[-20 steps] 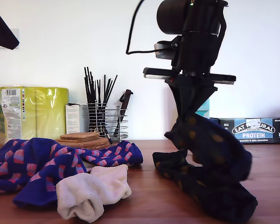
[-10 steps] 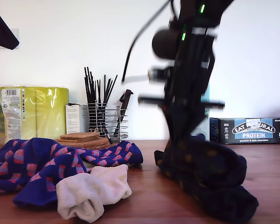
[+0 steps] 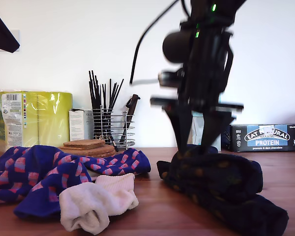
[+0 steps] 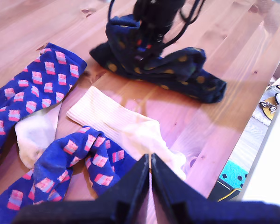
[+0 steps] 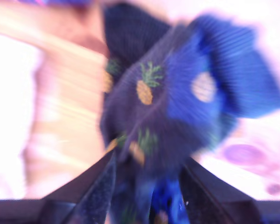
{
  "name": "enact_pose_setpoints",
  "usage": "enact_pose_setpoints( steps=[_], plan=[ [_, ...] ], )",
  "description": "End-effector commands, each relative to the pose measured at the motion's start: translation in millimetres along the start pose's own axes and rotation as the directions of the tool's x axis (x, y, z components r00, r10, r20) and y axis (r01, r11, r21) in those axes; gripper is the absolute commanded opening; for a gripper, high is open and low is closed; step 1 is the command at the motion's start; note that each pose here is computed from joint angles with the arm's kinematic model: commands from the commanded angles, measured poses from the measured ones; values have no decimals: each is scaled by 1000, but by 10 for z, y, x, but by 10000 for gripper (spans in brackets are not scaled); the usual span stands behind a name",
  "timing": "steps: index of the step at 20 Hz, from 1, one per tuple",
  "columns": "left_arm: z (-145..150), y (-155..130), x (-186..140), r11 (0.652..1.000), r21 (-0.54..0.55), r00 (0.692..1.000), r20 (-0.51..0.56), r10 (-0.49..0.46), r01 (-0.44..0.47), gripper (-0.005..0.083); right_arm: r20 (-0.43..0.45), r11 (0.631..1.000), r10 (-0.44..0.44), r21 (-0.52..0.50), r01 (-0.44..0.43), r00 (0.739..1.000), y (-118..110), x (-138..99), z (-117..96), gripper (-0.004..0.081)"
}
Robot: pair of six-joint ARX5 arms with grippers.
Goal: Pair up the socks based on colour and pattern, by placing each sock on top of its pair
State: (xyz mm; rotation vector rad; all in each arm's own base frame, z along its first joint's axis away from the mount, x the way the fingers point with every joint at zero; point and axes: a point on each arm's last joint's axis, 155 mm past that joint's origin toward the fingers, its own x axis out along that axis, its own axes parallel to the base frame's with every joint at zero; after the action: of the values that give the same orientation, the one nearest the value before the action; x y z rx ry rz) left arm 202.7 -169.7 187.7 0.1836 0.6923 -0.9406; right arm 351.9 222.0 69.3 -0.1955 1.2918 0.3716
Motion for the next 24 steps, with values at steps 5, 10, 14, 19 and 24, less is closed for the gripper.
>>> enact_pose_setpoints(
  steps=[5, 10, 14, 19, 24],
  plan=[
    [12, 0, -4, 1000, 9, 1000, 6, -1, 1, -19, -65, 999, -28, -25, 26, 997, -77, -278, -284, 406],
    [20, 24, -4, 1000, 11, 1000, 8, 10, -10, -19, 147, 1000, -7, -20, 10, 989, -49, -460, -375, 403],
    [45, 99, 36, 999, 17, 999, 9, 33, -33, -19, 378, 998, 9, -64, 16, 926, -134, -698, -502, 383],
    [-32, 145, 151, 1000, -12, 999, -38, 17, -18, -19, 363, 995, 5, -92, 30, 932, -244, -479, -1008, 365],
    [-28, 164, 175, 1000, -13, 999, -40, 17, -18, -19, 342, 992, 57, -129, -13, 938, -162, -331, -963, 366]
  ],
)
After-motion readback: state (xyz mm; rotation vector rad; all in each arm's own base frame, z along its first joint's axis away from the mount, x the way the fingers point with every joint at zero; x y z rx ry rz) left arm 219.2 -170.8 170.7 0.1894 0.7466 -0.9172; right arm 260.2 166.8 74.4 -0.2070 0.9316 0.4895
